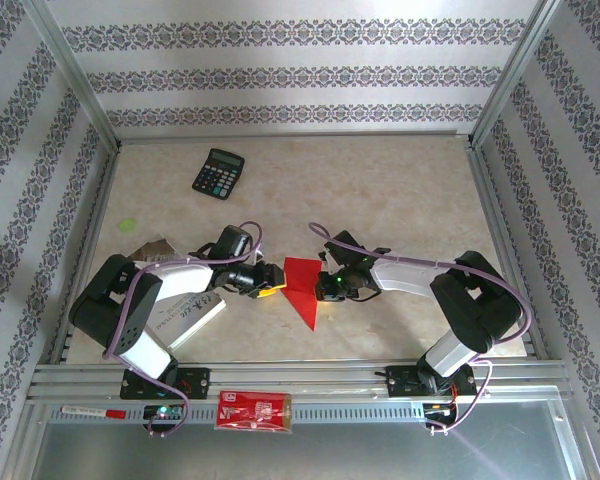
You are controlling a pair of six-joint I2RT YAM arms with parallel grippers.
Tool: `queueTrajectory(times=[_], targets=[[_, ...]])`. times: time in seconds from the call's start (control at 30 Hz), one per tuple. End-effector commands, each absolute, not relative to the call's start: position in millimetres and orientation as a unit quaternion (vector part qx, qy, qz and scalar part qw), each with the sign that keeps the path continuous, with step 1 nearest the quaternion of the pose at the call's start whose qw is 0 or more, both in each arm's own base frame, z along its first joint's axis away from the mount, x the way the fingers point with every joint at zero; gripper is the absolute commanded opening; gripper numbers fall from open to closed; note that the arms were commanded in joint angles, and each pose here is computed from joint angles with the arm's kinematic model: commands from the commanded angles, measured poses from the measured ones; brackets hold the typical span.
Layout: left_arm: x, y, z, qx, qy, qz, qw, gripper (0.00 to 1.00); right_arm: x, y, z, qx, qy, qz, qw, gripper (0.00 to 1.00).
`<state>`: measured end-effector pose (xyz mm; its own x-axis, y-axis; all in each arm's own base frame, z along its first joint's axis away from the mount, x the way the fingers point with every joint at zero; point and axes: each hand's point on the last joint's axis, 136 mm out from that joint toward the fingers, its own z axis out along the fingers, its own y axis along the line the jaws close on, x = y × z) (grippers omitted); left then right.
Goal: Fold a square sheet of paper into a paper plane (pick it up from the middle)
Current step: Fourth fold the wing at the center of the table.
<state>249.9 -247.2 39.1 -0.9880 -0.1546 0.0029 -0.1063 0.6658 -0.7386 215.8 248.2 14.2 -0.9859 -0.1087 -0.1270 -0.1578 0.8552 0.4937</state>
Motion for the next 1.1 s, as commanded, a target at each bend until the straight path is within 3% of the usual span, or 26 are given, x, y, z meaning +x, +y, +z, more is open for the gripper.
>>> queueTrajectory(times=[0.0, 0.53, 1.07], targets=[[247, -248, 32, -0.065, 0.922, -0.38, 0.019, 0.42, 213, 238, 0, -0.069, 0.967, 0.241, 0.039, 0.04], [253, -268, 36, -0.049, 0.909, -0.413, 0.008, 0.36, 211, 234, -2, -0.064, 0.968, 0.24, 0.039, 0.02], [255, -272, 53, -0.032, 0.894, -0.445, 0.038, 0.39, 211, 232, -3, -0.063, 0.968, 0.24, 0.036, 0.02]])
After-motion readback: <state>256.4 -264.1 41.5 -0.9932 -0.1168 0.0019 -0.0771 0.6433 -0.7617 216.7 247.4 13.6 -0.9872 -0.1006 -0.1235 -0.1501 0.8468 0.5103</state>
